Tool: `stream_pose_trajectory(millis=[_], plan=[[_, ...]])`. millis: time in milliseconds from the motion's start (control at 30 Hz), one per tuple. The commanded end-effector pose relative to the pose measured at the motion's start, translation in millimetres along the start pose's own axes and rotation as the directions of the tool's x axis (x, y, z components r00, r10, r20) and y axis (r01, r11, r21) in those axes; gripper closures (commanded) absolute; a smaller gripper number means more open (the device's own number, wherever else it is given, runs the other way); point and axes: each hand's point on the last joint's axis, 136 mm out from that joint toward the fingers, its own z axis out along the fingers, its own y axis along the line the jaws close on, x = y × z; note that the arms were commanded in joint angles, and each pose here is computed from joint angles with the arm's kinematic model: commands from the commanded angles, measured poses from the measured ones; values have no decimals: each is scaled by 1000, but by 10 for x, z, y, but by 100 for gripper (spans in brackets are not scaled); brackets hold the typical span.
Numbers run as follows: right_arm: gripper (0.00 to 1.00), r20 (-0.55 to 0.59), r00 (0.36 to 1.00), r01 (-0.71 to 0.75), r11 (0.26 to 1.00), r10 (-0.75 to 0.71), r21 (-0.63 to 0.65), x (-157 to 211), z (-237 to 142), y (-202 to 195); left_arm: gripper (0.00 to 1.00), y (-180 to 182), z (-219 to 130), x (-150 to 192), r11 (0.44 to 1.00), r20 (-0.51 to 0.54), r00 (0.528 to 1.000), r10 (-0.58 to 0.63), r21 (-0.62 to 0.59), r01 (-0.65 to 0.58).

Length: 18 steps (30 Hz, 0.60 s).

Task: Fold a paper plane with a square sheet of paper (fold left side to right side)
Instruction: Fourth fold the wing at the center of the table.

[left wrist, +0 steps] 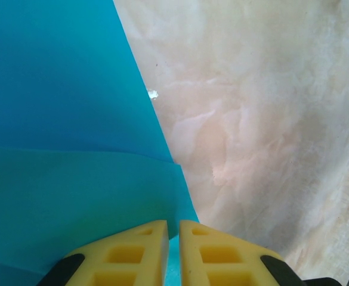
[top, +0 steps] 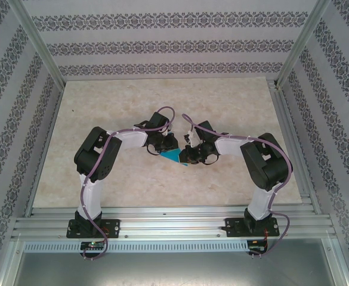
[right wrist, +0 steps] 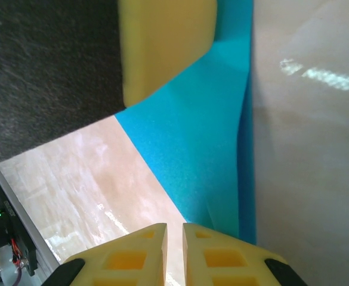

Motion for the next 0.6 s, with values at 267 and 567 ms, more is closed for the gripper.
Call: stream_pose_trajectory(millis=[267,567], plan=[[86,-69,994,-85,995,88,43,322,130,-345,84,346,90,152,994,-43,999,-27,-104,22],[89,-126,974,-171,975,189,141,731,146,-699,83,272,-138,-36,996,0,1000,6,-86,-6]])
